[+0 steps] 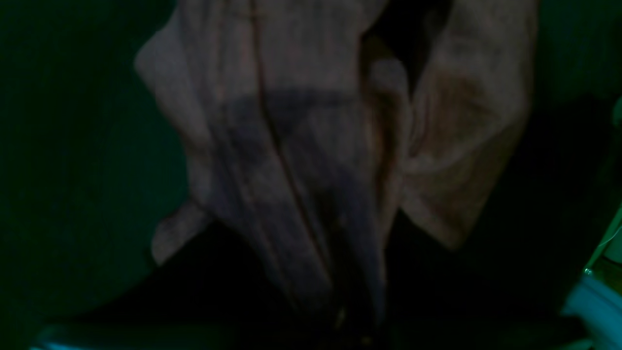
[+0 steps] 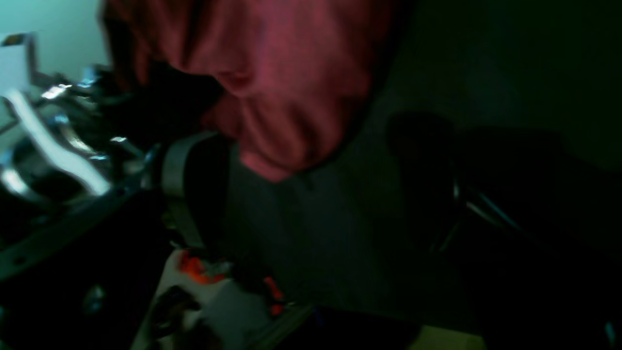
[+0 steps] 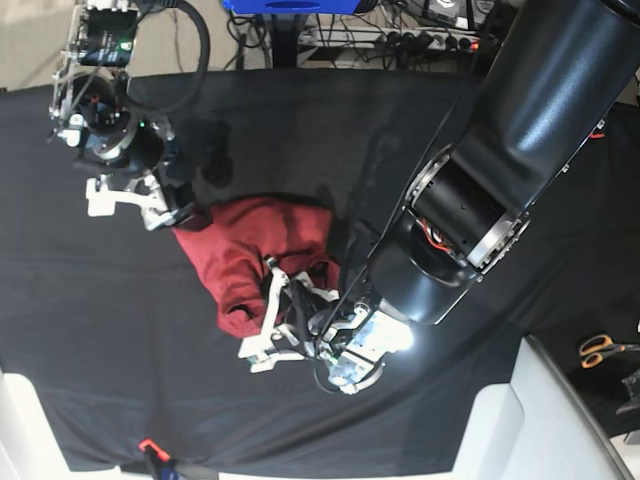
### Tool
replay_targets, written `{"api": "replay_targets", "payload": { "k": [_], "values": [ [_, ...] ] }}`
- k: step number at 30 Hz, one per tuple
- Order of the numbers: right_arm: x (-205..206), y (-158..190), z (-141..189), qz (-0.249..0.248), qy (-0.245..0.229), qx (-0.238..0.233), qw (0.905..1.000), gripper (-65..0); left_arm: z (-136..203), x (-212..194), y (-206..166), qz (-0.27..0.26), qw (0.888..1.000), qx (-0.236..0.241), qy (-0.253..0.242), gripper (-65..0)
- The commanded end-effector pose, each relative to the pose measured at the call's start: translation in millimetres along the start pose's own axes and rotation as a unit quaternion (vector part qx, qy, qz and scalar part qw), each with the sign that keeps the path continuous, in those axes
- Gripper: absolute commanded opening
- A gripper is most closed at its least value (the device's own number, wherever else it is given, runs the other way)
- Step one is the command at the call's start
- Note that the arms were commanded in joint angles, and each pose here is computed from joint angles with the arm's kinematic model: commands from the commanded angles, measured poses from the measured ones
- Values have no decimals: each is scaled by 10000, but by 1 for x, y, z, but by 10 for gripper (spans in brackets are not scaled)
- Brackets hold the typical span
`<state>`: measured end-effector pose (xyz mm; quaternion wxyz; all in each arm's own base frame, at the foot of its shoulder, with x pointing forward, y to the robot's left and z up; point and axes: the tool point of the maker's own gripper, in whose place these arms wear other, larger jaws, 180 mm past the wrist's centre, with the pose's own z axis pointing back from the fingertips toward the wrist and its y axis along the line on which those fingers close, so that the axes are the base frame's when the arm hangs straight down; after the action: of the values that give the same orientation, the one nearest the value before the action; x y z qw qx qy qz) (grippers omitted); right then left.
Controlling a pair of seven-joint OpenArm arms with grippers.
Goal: Fold the T-shirt properly
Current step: 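Hold the shirt with the right gripper while the left gripper drags its edge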
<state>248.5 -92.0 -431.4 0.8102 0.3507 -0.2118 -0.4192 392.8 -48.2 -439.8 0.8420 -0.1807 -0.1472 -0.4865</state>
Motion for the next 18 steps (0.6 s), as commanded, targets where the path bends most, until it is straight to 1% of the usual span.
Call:
{"api": "replay_targets", "payload": {
  "k": [1,3,4,6,7,9,11,12,15,18],
  "values": [
    [1,21,0,172,-11,260,9995,-132,12,29,3,-152,9994,37,-319,-650],
    [1,30,-3,466,2,258,9986,-171,12,29,3,-152,9994,37,-319,-650],
    [-1,38,-5,637,35,288,9975,-209,12,29,3,-152,9994,37,-319,-650],
    [-1,49,-7,921,28,369,9951,-305,12,30,3,-157,9993,37,-325,-650],
    [2,54,-7,1054,-1,417,9936,-365,12,31,3,-162,9993,32,-328,-650],
    [7,62,-7,1121,-48,495,9925,-494,12,31,3,-162,9993,32,-336,-650],
    [11,66,-9,1147,-72,526,9920,-609,12,31,3,-162,9993,32,-343,-650],
    [13,68,-10,1160,-84,540,9917,-650,12,33,3,-162,9990,31,-405,-650],
    [14,70,-10,1174,-97,554,9915,-635,11,39,0,-149,9980,2,-620,-650],
    [16,72,-10,1180,-107,569,9913,-636,9,37,-1,-192,9982,4,-574,-650]
  ]
}}
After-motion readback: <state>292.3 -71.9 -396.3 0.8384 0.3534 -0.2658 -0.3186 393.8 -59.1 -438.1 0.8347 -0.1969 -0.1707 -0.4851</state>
